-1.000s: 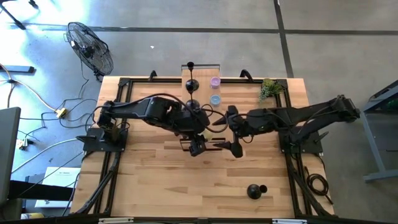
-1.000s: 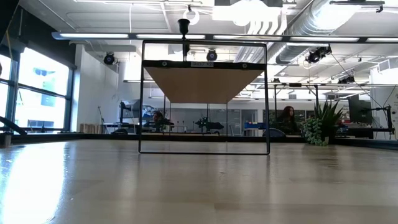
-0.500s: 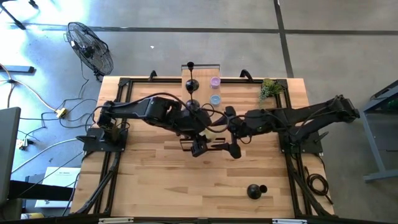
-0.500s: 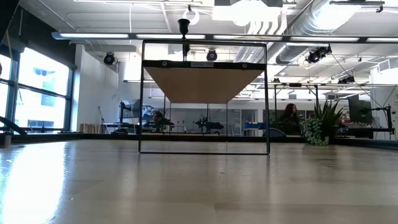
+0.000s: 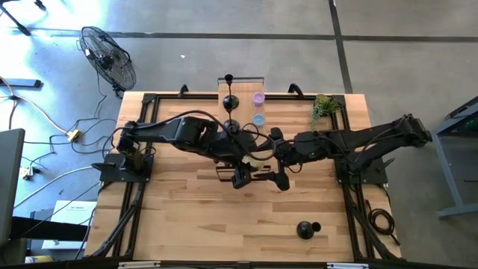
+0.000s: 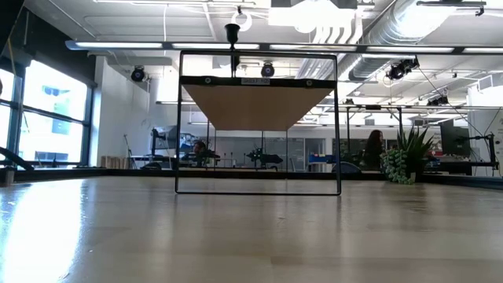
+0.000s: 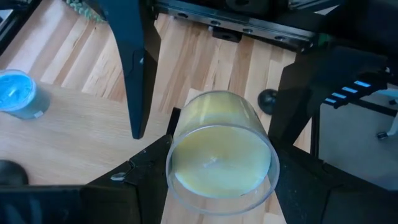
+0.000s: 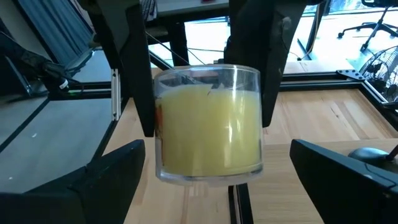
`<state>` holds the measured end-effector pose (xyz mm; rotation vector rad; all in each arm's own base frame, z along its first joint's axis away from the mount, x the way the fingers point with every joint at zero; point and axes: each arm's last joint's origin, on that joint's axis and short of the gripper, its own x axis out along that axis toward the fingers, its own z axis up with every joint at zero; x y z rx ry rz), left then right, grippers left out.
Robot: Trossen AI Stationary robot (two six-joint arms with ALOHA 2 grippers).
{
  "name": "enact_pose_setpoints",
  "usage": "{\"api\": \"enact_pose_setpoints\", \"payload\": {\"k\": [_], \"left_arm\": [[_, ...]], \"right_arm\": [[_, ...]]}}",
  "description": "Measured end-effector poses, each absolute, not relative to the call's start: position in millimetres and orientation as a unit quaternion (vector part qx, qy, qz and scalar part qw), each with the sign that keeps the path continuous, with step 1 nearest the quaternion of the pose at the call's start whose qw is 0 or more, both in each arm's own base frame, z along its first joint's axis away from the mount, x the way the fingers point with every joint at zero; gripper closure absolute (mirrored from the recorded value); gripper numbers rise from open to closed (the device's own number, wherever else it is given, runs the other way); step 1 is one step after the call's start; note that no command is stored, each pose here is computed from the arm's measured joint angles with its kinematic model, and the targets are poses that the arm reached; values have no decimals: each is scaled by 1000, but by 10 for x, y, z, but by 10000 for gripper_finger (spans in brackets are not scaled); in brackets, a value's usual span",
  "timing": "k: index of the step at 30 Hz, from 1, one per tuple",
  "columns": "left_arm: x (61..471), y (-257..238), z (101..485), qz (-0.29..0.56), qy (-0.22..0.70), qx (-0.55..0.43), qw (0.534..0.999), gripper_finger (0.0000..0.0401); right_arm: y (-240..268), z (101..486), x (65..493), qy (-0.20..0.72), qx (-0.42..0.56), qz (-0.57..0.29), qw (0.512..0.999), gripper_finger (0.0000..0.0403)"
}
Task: Pick & Place candle stick holders
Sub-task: Put the yellow scented candle on the shelf
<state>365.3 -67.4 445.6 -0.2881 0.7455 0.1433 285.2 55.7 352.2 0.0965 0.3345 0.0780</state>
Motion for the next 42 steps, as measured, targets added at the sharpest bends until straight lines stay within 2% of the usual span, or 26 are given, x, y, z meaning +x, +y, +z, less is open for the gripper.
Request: {"api": "enact_pose_setpoints", "payload": {"k": [24, 30, 38, 42], "left_arm": [[3778, -681, 4385, 56, 359, -144, 920, 178], [3775, -680, 4381, 56, 362, -143, 919, 178], [3769, -679, 4375, 57, 366, -142, 918, 178], [3766, -678, 4372, 59, 367, -143, 917, 178]], "right_arm": [[564, 3506, 2851, 174, 54, 53, 982, 49], [568, 3488, 2843, 185, 54, 59, 980, 94], [588, 3415, 2913, 198, 54, 67, 977, 188], [595, 3402, 2938, 196, 53, 70, 977, 188]]}}
